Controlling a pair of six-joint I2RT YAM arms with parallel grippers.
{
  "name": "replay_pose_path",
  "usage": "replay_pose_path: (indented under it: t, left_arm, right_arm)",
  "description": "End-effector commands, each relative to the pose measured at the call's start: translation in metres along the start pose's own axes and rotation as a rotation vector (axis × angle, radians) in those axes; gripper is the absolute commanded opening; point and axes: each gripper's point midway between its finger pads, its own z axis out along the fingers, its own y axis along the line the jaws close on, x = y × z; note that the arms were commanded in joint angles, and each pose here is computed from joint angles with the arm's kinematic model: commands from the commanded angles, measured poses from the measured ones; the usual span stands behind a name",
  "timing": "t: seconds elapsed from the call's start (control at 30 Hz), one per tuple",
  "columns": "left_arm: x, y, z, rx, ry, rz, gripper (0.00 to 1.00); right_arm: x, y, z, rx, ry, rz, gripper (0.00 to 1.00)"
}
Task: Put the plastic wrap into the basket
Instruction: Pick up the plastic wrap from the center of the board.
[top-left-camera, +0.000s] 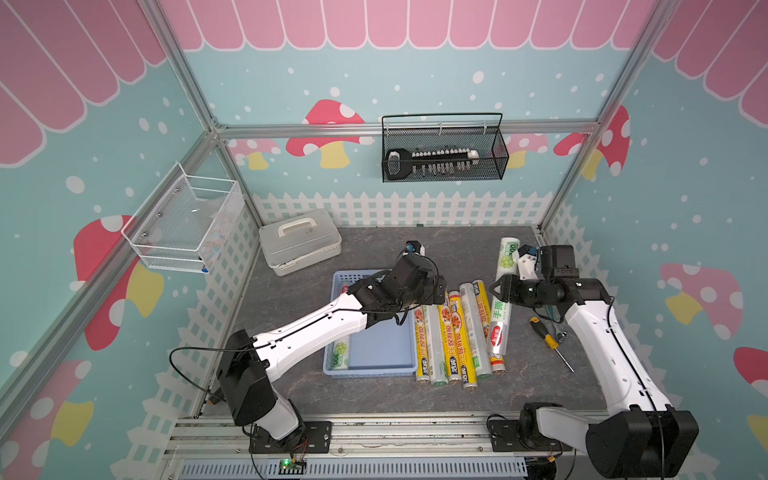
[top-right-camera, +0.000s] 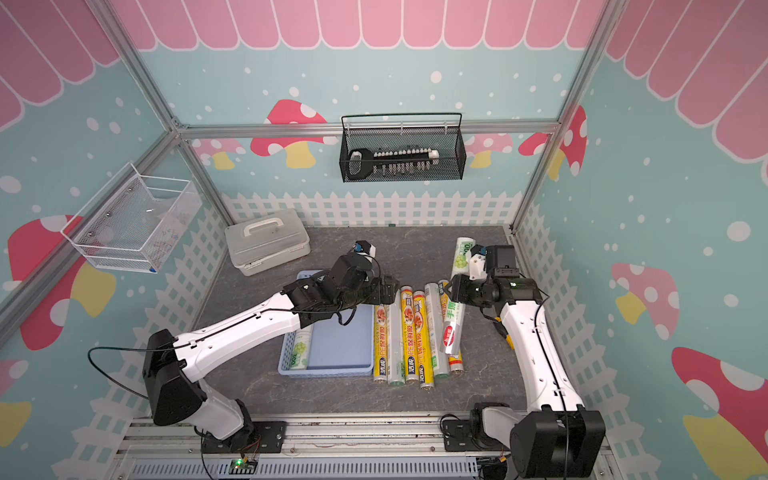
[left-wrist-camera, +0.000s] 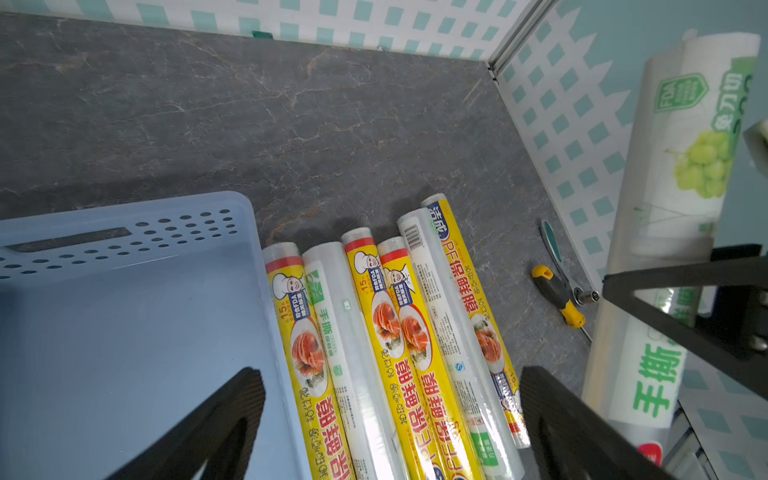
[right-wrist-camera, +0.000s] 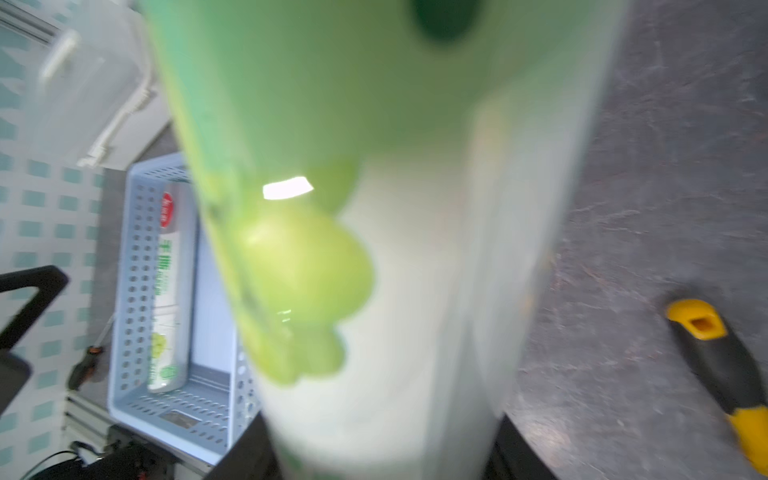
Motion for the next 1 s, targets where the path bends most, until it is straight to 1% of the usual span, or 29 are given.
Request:
replay_pose_path:
  t: [0.0, 0.13, 0.27, 0.37, 0.47, 0.7, 0.83, 0.9, 0.97]
  left_arm:
    - [-0.015, 0.018, -0.010, -0.034, -0.072, -0.057, 0.99]
    - [-0.012, 0.042, -0.017, -0.068, -0.077, -0.106, 0.99]
    - [-0.008, 0.063, -0.028, -0.101, -0.095, -0.145, 0.99]
    - [-0.006, 0.084, -0.039, -0.141, -0.121, -0.190, 0.99]
    - [-0.001, 0.109, -0.048, -0.177, -0.135, -0.243, 0.99]
    - [0.022, 0.166, -0.076, -0.255, -0.161, -0.364, 0.99]
    - [0.033, 0.186, -0.093, -0.288, -0.170, -0.389, 0.99]
    - [0.041, 0.194, -0.098, -0.308, -0.167, -0.402, 0.99]
    - [0.045, 0.203, -0.103, -0.326, -0.166, -0.418, 0.99]
  right_arm:
    - [-0.010, 0.045, 0.003, -0.229, -0.059, 0.048, 0.16]
    - [-0.006, 0.071, 0.017, -0.324, -0.048, 0.077, 0.16]
    - [-0.004, 0.103, 0.029, -0.376, -0.027, 0.040, 0.16]
    - [0.001, 0.127, 0.043, -0.424, 0.003, 0.038, 0.16]
    - [0.008, 0.153, 0.062, -0.467, 0.045, 0.027, 0.16]
    - [0.042, 0.232, 0.104, -0.571, 0.185, -0.037, 0.16]
    - [0.059, 0.270, 0.123, -0.605, 0.252, -0.079, 0.16]
    - [0.068, 0.285, 0.133, -0.624, 0.288, -0.088, 0.16]
    - [0.077, 0.293, 0.145, -0.614, 0.320, -0.089, 0.17]
